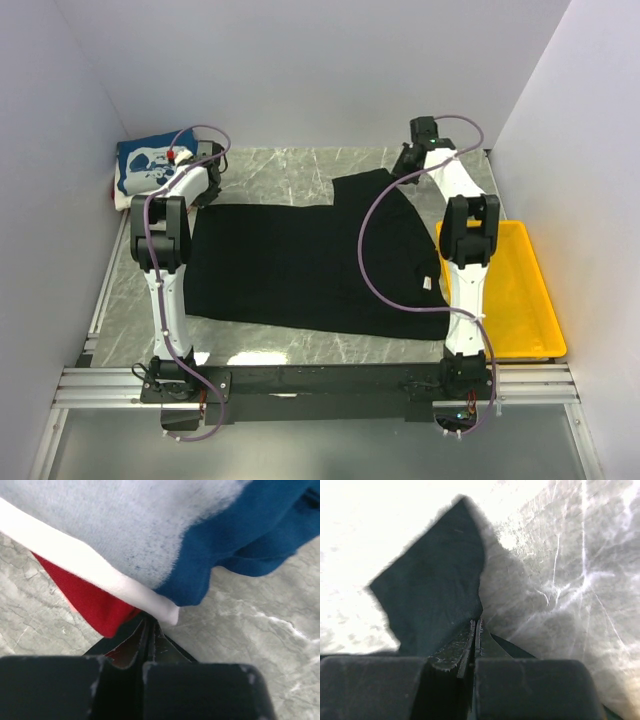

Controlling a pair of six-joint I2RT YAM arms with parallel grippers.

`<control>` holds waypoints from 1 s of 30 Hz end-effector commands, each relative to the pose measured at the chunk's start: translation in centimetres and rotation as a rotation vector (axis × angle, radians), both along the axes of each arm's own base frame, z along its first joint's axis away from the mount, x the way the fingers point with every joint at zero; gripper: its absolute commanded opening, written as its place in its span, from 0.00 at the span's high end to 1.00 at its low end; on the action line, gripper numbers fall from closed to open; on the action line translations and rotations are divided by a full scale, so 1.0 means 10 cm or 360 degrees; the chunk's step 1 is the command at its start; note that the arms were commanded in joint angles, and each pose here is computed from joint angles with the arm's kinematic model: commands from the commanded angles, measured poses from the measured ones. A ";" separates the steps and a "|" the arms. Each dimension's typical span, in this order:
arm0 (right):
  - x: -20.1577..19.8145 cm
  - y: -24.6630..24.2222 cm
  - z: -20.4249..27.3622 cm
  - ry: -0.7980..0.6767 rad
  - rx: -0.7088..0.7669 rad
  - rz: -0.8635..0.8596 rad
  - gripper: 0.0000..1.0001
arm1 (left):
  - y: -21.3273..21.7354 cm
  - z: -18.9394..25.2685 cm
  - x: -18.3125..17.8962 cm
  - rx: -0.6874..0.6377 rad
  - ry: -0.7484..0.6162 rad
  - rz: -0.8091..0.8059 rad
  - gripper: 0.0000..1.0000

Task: Fold and stack the t-shirts
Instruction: Fold the tshirt

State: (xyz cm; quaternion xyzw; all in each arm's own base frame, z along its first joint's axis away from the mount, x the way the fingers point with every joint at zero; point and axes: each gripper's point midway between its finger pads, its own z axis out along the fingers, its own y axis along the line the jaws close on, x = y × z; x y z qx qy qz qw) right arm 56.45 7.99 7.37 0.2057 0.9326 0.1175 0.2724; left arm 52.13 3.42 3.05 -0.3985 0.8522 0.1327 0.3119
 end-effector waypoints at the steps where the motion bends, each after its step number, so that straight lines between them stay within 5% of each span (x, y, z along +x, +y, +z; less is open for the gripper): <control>1: 0.16 -0.09 0.77 -0.0299 0.0146 -0.0034 1.00 | -0.04 0.67 0.20 -0.0008 -0.0244 -0.0053 0.99; 15: -0.32 -0.16 0.88 -0.0276 0.0174 -0.0048 1.00 | -0.08 1.11 0.15 -0.0095 -0.0436 -0.0108 0.99; 30: -1.46 0.15 0.67 -0.0214 0.0184 -0.0071 1.00 | 0.14 0.85 -0.59 -0.0173 -0.0458 0.0158 0.99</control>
